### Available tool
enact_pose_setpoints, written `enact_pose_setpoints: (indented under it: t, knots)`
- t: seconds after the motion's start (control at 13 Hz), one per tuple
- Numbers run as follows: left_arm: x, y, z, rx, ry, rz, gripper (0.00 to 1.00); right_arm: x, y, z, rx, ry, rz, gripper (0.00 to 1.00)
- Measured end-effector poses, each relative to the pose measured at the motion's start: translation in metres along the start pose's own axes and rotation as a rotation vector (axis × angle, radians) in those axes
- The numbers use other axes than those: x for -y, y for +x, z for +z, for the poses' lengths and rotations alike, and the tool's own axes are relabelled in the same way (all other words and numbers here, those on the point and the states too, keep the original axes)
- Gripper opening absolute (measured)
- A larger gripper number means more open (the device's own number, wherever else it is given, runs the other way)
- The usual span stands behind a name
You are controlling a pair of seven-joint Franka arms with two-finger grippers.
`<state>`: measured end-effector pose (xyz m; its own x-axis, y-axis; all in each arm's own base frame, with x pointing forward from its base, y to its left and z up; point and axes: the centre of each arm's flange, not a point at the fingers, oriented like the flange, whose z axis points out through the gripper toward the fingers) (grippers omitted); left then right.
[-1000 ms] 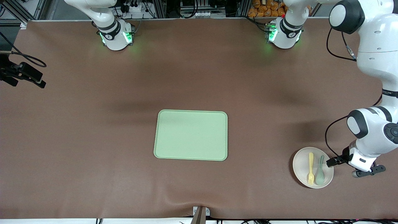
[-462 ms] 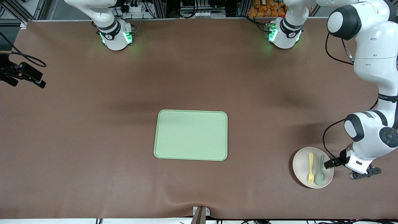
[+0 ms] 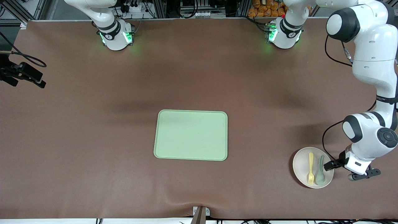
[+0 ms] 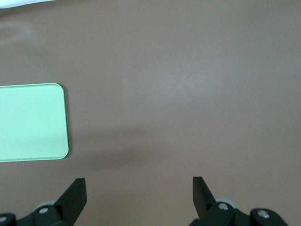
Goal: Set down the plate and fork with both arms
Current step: 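Lower the left gripper and close it on the plate rim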
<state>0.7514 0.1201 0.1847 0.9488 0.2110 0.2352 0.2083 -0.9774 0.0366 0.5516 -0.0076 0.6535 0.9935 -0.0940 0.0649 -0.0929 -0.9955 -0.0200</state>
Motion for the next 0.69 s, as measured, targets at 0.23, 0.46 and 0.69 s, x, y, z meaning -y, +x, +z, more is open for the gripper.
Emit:
enact_pose_setpoints:
  t: [0.23, 0.46, 0.69]
  knots:
    - [-0.0017, -0.0005, 0.001, 0.001, -0.002, 0.001, 0.89, 0.0, 0.0, 0.0, 0.0, 0.0, 0.0, 1.0]
    - [-0.0024, -0.0008, 0.0016, 0.002, -0.002, -0.015, 0.77, 0.0, 0.0, 0.0, 0.0, 0.0, 0.0, 1.0]
    - [-0.0088, 0.0, 0.0004, -0.001, -0.007, -0.05, 0.4, 0.0, 0.0, 0.0, 0.0, 0.0, 0.0, 1.0]
